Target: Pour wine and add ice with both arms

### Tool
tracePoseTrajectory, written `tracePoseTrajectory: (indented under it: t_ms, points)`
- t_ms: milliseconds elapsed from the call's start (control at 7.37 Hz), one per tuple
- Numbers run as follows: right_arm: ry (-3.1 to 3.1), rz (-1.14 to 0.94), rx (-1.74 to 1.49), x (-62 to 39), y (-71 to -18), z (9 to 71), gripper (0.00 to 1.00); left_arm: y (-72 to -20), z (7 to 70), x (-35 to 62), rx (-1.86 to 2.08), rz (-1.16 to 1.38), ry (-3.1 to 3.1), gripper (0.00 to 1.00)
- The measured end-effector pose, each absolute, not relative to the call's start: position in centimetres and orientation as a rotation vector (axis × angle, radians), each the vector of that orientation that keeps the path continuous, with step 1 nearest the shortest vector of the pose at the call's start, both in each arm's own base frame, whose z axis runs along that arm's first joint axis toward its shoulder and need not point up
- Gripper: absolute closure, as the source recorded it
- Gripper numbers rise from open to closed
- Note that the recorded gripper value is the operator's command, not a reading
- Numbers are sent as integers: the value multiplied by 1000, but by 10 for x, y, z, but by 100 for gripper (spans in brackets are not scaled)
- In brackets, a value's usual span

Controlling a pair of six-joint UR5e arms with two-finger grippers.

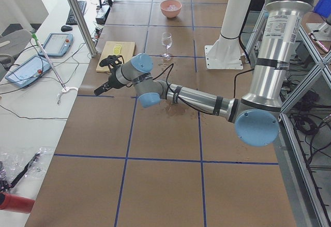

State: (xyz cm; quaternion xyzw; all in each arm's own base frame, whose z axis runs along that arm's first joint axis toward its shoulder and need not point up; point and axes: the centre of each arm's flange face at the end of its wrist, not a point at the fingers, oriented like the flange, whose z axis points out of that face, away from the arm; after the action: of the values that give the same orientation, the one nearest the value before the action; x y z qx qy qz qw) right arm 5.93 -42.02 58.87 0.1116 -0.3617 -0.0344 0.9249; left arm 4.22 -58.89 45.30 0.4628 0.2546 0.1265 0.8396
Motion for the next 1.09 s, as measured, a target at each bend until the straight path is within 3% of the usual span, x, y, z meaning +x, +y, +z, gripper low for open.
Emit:
tracePoseTrajectory:
  t_ms: [407, 1086]
  points:
    - [-743, -65, 232, 59, -421, 586, 0, -592, 504, -58, 666, 175, 453, 0]
    - [-829, 31, 214, 24, -421, 529, 1, -540, 579, -91, 192, 88, 608, 0]
